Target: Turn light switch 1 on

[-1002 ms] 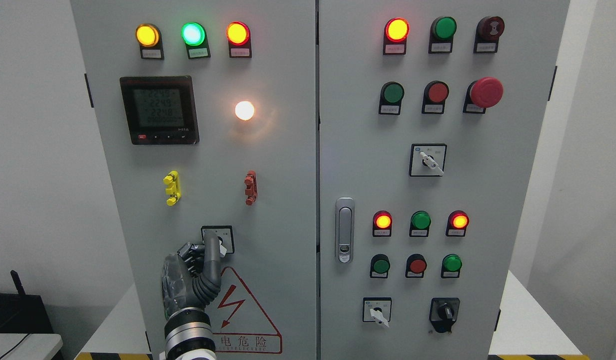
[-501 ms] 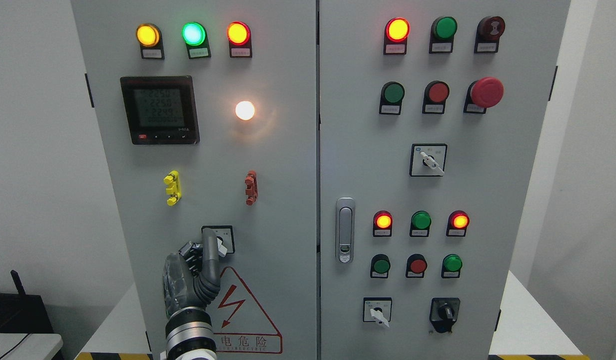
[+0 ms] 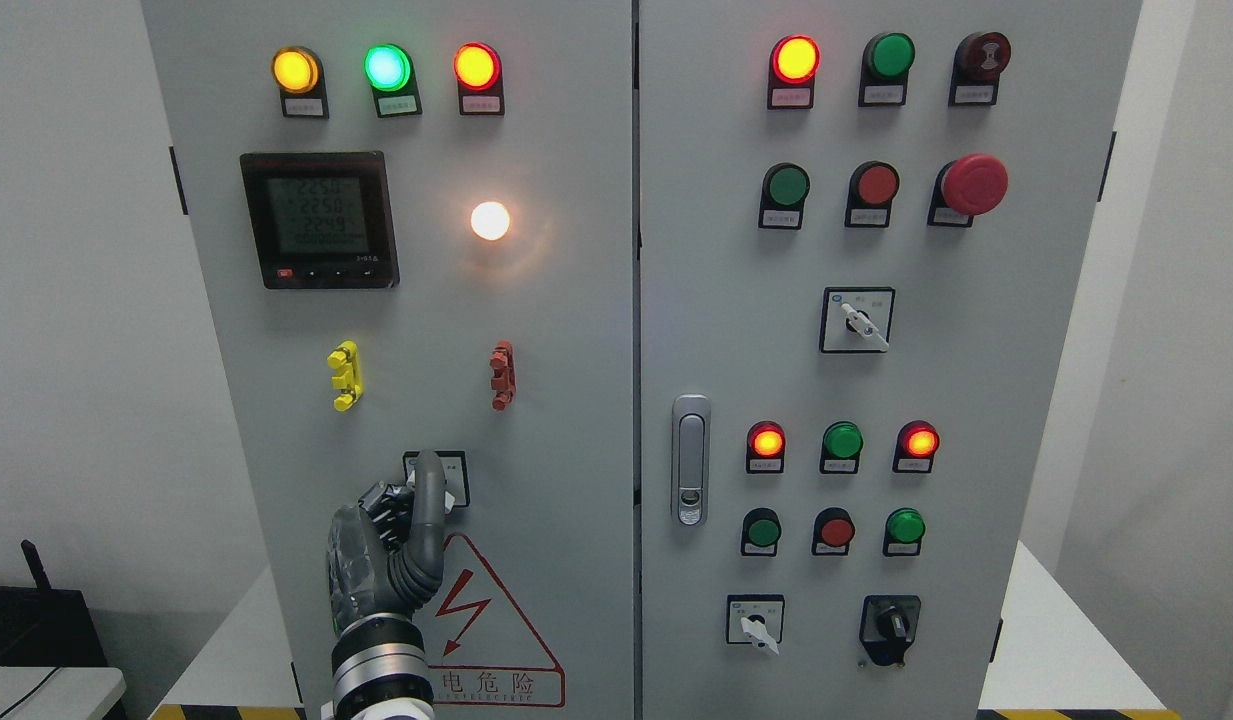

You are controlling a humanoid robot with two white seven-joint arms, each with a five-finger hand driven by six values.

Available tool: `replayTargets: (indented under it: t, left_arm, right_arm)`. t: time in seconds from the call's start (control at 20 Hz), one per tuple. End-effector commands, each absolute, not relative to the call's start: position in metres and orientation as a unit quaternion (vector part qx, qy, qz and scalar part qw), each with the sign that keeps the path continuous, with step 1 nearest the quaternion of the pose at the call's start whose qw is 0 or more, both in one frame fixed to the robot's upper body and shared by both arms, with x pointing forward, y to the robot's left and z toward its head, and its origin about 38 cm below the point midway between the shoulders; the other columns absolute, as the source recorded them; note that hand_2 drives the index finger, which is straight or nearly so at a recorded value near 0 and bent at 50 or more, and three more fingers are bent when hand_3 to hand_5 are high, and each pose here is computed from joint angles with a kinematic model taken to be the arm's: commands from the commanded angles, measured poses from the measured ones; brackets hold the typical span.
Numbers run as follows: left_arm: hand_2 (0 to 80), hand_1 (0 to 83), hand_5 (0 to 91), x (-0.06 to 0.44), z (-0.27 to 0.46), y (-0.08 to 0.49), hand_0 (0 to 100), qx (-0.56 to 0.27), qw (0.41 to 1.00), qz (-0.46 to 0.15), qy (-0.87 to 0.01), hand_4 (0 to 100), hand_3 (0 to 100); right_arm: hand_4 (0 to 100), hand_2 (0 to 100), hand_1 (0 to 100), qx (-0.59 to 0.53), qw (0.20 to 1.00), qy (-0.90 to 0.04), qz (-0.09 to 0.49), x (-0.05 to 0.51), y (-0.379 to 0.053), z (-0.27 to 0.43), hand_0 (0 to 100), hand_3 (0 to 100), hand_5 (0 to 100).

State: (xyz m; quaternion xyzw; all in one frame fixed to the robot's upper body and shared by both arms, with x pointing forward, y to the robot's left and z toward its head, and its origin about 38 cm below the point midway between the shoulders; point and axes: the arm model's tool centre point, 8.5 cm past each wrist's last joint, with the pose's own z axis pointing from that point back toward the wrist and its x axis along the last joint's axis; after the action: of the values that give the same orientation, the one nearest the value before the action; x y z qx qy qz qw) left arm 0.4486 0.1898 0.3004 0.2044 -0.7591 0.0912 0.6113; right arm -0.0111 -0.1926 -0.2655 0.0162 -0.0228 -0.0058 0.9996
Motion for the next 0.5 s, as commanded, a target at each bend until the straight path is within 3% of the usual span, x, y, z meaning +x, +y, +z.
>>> replayTargets:
  t: [0.0,0.45]
  left_arm:
    - [59.5,21.9,86.3,0.4480,0.2999,0.1889,19,0.203,0.612,0.092,-0.759,94,95]
    - [59.7,23.1,86.3,0.4463,0.2983,0.1892,18,0.202,0.612,0.092,-0.759,94,95]
  right_arm:
    - [0,0,39,0.018,1.000,-0.022,-0.009,-0.0112,-0.1916,-0.2654,12,0,0]
    - [0,0,39,0.018,1.000,-0.022,-0.009,-0.0112,-0.1916,-0.2654,12,0,0]
